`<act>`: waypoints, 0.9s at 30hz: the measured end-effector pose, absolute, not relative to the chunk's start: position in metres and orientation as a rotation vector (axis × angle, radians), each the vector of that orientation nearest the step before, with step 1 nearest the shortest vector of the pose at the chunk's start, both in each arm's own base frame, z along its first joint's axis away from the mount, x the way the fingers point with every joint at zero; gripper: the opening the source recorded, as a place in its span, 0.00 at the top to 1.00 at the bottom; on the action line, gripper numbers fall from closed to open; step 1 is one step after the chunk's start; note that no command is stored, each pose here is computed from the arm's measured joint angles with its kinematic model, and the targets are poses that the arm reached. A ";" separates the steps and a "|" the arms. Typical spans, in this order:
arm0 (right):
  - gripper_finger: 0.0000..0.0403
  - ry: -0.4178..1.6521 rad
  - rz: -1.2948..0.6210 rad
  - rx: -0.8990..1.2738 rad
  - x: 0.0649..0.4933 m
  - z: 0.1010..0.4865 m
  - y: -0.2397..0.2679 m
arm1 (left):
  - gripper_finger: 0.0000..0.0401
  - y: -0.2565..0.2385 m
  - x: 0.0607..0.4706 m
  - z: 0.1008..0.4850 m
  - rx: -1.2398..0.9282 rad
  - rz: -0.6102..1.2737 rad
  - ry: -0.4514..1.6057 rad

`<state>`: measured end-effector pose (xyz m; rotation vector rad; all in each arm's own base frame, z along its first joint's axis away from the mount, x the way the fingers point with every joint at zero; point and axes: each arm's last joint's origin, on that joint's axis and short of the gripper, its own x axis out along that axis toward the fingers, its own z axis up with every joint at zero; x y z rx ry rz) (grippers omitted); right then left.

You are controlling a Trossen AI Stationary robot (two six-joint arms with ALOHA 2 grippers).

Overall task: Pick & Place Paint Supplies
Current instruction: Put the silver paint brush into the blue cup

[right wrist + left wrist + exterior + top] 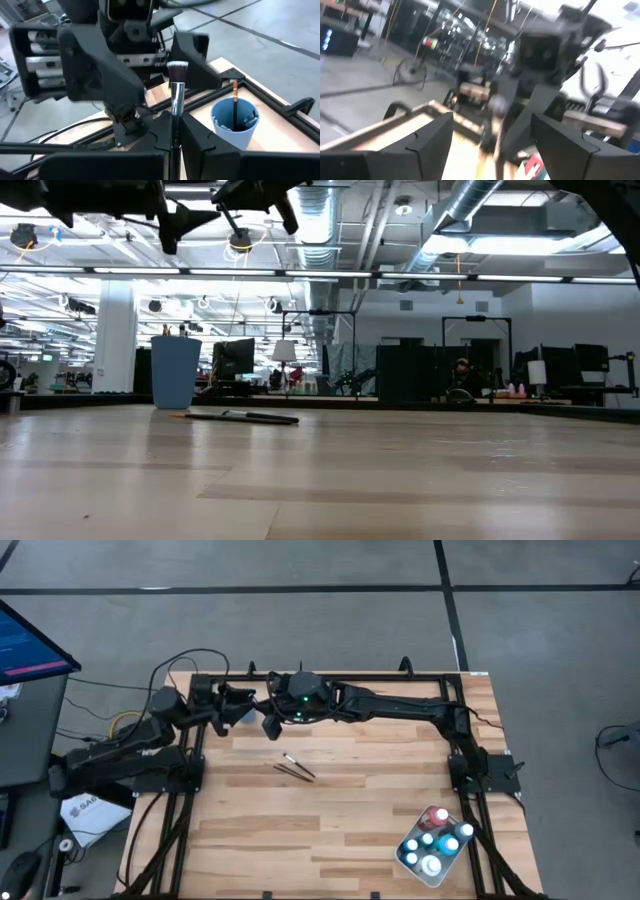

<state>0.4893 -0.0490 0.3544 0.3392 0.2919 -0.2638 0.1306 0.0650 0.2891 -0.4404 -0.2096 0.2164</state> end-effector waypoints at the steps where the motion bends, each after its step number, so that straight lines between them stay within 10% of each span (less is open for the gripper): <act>1: 0.98 0.293 -0.253 0.341 0.489 0.354 -0.049 | 0.35 0.065 0.130 0.291 -0.433 0.212 -0.228; 19: 0.97 0.287 -0.212 0.346 0.490 0.355 -0.047 | 0.44 0.074 0.148 0.288 -0.423 0.171 -0.241; 27: 0.97 0.300 -0.220 0.348 0.490 0.354 -0.049 | 0.67 0.075 0.151 0.286 -0.432 0.164 -0.227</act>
